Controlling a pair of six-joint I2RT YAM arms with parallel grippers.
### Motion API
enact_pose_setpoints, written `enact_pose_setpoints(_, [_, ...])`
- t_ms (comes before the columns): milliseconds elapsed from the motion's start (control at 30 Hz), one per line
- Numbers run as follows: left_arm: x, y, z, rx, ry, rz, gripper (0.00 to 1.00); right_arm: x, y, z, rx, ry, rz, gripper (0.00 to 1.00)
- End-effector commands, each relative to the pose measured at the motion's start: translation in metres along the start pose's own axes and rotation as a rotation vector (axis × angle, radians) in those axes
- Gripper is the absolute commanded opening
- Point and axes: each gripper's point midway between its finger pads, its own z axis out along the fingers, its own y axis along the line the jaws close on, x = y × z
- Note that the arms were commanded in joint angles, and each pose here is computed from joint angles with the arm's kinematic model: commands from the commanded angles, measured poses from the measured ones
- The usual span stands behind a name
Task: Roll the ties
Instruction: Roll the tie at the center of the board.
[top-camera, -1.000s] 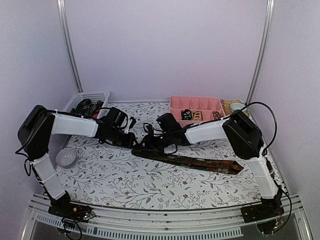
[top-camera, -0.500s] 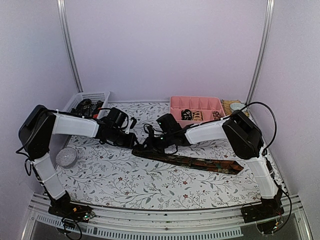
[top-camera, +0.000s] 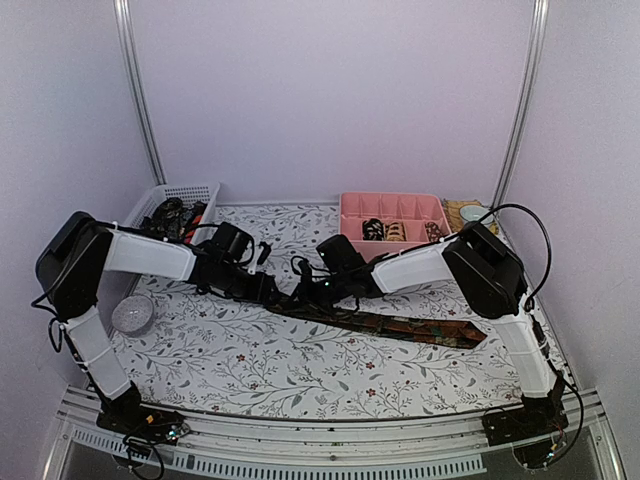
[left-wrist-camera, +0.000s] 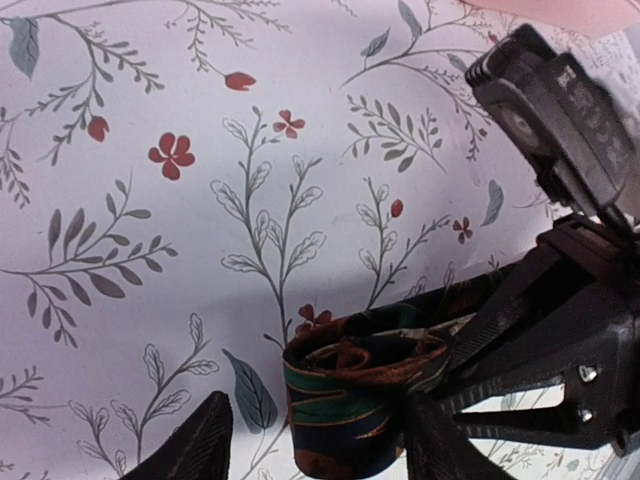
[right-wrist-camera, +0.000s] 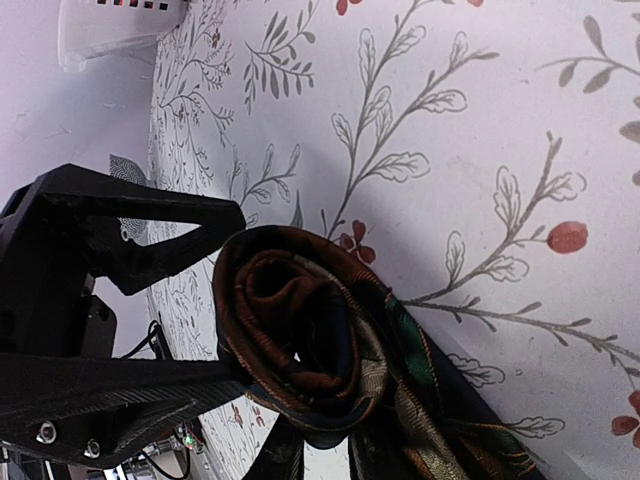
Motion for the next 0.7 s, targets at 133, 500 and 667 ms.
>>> enact_pose_setpoints(133, [0.006,-0.008,-0.004,0.184,-0.038,-0.069,0.63,0.033,-0.076,0.027,0.133,0.087,0.107,0.15])
enact_pose_setpoints(500, [0.022,-0.005,0.006,0.348,-0.067,-0.151,0.64,0.035,-0.078,0.027,0.130,0.091,0.120,0.15])
enact_pose_setpoints(667, [0.032,0.000,0.017,0.350,-0.035,-0.194,0.63,0.035,-0.077,0.027,0.126,0.093,0.122,0.15])
